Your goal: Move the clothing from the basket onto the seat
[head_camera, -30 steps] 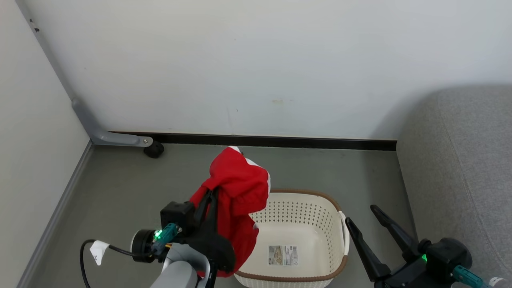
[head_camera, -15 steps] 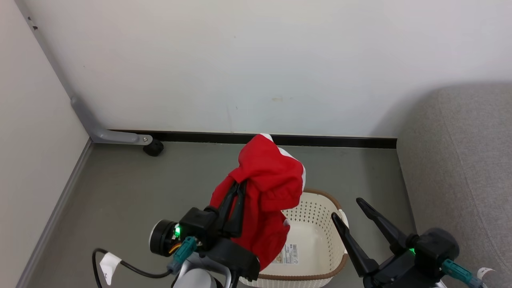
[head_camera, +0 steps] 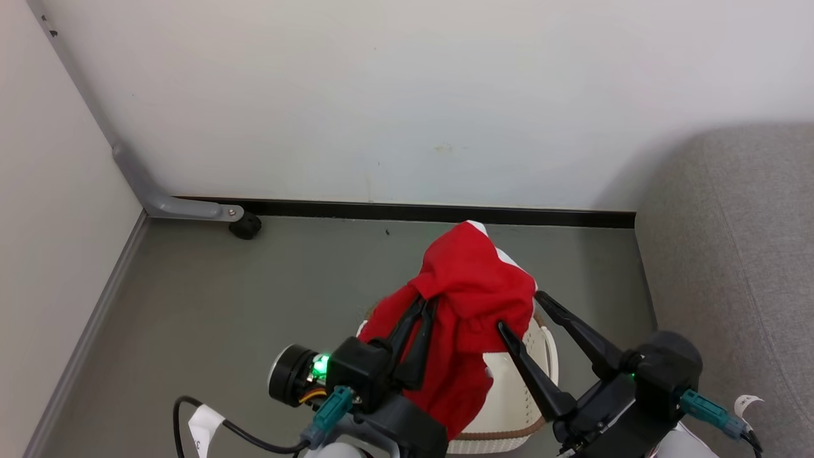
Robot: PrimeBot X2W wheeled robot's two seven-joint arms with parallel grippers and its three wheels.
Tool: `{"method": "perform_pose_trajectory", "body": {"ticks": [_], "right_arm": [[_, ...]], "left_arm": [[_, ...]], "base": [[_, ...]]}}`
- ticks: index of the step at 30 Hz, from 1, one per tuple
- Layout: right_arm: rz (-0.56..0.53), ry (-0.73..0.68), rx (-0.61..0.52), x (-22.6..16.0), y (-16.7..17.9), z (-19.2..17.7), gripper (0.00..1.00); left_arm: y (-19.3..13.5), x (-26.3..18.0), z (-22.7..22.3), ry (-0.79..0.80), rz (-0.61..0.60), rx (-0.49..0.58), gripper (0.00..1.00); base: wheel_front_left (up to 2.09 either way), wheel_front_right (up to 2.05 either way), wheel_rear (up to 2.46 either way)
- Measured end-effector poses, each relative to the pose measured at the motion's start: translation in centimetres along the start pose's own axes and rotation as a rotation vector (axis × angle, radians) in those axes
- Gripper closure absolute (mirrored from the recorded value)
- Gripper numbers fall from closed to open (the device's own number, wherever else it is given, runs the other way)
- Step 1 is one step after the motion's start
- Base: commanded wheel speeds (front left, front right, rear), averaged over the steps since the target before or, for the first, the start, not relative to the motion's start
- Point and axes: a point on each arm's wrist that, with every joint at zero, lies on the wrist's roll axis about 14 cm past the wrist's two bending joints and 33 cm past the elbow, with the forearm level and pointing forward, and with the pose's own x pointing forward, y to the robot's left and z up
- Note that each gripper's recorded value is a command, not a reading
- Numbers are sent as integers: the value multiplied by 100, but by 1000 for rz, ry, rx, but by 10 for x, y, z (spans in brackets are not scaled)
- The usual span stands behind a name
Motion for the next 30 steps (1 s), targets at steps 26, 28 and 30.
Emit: {"method": "perform_pose_trajectory", "body": {"ticks": [26,28,30], "right_arm": [[86,87,49,4,-3,-19,67],[82,88,59,4,-4,-19,100],[84,89,66,4,-5,-18,100]], "left_arm": [[-45,0,-5,99,-137,-30,100],[-47,0,-6,101,-143,-35,100],[-47,0,-7,108,-143,-37,100]], "base": [[0,0,0],[0,0,0],[0,0,0]]}}
